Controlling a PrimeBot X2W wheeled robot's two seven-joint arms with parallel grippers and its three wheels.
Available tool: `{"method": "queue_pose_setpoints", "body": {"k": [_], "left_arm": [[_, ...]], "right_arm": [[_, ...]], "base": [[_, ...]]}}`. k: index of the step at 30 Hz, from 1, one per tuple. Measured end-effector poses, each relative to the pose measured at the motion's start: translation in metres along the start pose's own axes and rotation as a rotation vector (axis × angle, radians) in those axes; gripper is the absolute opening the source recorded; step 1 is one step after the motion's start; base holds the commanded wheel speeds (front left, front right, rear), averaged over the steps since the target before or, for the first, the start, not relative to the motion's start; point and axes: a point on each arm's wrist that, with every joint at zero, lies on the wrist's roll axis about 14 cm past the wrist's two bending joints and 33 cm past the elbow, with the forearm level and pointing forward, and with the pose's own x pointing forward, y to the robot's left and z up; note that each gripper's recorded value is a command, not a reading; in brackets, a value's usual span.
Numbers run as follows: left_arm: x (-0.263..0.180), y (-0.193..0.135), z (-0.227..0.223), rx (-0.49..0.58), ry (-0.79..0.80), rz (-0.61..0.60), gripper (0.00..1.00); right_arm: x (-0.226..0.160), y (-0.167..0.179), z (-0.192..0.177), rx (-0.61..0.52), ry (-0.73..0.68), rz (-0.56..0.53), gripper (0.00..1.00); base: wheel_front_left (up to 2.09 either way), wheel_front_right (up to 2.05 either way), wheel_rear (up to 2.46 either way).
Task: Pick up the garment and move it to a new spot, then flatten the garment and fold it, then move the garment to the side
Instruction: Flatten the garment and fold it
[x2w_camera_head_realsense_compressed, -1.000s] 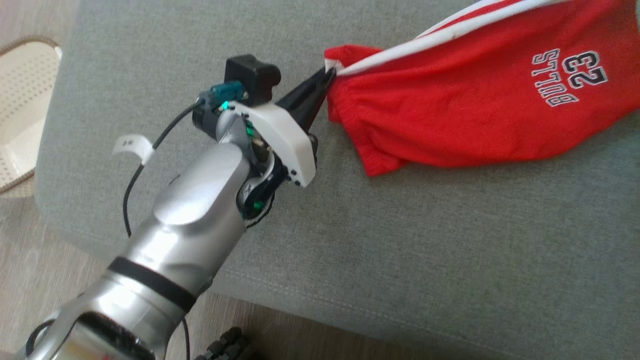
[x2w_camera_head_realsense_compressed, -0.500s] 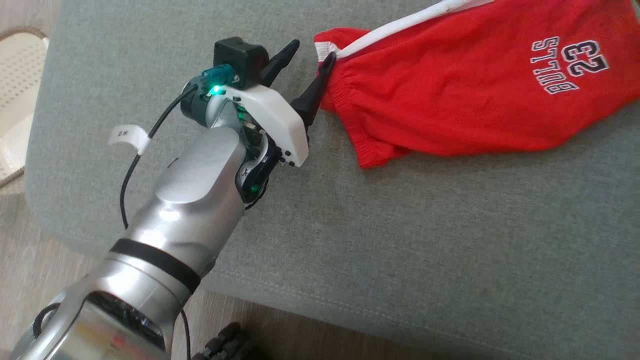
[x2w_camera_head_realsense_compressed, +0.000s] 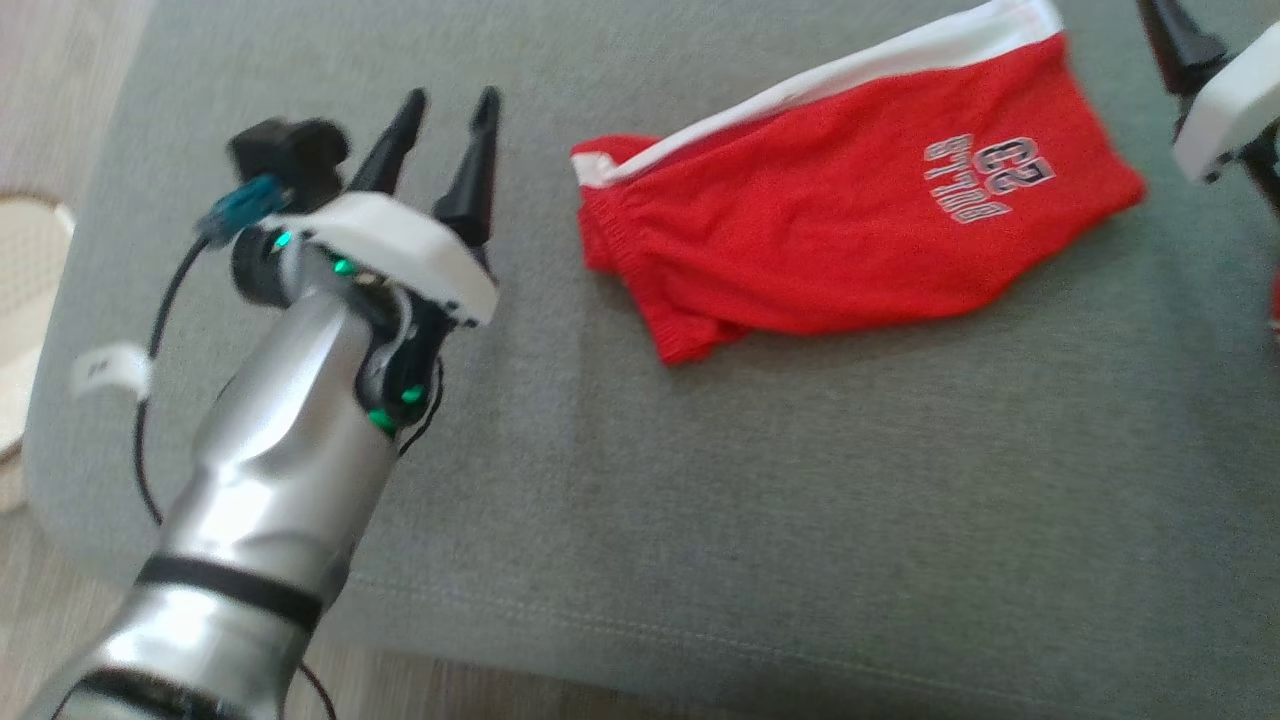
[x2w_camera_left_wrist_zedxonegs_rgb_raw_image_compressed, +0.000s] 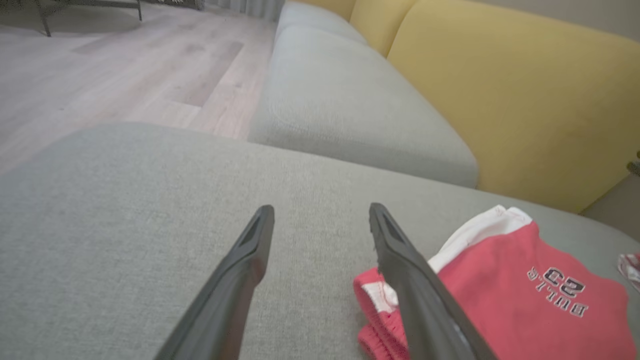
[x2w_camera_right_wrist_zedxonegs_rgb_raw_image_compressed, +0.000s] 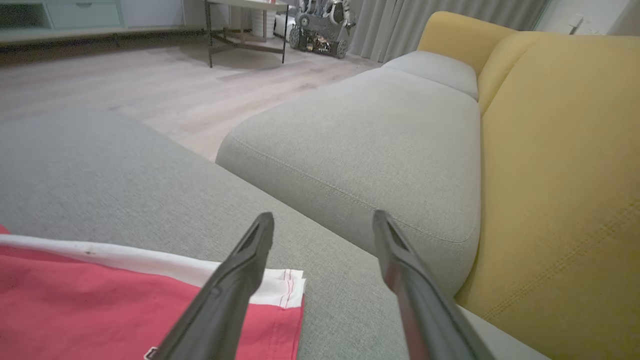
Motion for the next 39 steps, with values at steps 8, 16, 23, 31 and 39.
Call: {"method": "queue_pose_setpoints", "body": {"k": [8,16,23,31,39], "left_arm": [[-0.037,-0.014,0.033,-0.067,-0.160,0.004,1.00],[-0.075,-0.029,0.038,-0.083,-0.226,-0.004,1.00],[-0.094,-0.051,0.029,-0.095,-0.239,-0.031,1.00],[-0.115,-0.042,0.006,-0.085,-0.203,0.014,1.00],[-0.125,-0.039,-0.006,-0.093,-0.177,0.026,1.00]], "right_arm": [[-0.059,-0.027,0.059,0.097,-0.193,-0.145,1.00],[-0.134,0.000,0.030,0.122,-0.235,-0.221,1.00],[-0.189,0.014,0.013,0.186,-0.294,-0.355,1.00],[-0.225,0.052,-0.024,0.247,-0.245,-0.425,1.00],[-0.232,0.055,-0.029,0.252,-0.235,-0.453,1.00]], "base": [[0.00,0.00,0.00],[0.00,0.00,0.00],[0.00,0.00,0.00],[0.00,0.00,0.00],[0.00,0.00,0.00]]}}
